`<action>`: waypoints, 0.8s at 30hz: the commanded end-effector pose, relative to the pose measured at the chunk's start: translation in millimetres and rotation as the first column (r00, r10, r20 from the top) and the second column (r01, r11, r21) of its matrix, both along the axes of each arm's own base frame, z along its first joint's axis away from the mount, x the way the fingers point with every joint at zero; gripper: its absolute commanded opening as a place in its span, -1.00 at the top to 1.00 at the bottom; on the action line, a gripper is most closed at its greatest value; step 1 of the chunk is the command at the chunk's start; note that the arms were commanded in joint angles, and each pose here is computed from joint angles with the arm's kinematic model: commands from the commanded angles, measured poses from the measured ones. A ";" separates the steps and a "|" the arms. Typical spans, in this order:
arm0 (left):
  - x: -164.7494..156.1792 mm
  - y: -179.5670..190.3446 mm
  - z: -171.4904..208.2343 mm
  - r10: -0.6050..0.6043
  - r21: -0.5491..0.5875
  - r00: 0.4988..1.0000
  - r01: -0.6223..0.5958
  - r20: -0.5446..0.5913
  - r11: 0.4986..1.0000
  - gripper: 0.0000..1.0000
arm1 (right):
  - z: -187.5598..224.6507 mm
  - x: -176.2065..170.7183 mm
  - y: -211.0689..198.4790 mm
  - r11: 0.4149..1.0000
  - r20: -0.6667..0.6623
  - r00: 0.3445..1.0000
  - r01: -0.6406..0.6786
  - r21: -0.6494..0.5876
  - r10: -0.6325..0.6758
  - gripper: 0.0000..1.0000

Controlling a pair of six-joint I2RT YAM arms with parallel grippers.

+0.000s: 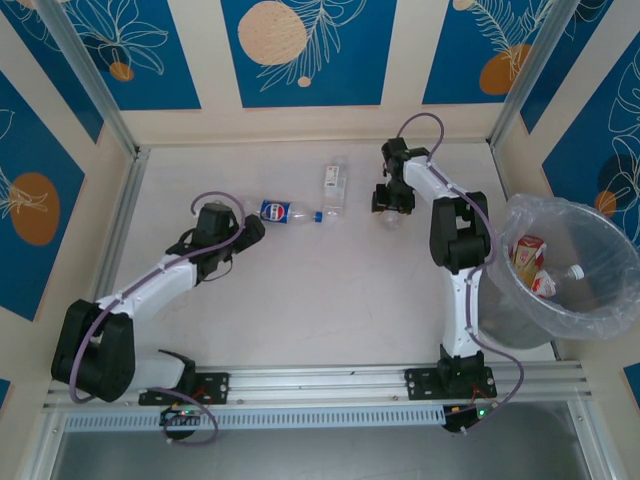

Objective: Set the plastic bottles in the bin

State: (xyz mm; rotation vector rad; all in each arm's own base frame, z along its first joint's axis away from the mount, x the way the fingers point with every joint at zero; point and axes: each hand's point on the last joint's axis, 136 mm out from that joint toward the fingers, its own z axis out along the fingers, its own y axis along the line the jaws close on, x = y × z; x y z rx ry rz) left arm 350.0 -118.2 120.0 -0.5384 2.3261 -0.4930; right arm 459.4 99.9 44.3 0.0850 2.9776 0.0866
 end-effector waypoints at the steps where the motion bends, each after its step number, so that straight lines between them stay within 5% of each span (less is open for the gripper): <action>1: -5.2 5.3 -0.5 0.017 -0.015 1.000 -0.017 -0.003 1.000 -0.99 | 26.3 -11.1 10.0 0.999 0.067 0.997 -0.028 0.031 0.025 -0.10; 12: -14.5 6.9 0.4 0.021 -0.033 1.000 -0.021 0.002 0.999 -0.99 | 8.9 -97.1 18.7 0.997 -0.046 0.996 -0.079 0.024 0.080 -0.15; 24: -17.5 9.7 0.5 0.033 -0.032 0.999 -0.033 -0.005 0.999 -0.99 | -14.3 -58.4 22.6 0.999 -0.068 0.997 -0.044 -0.012 0.043 -0.44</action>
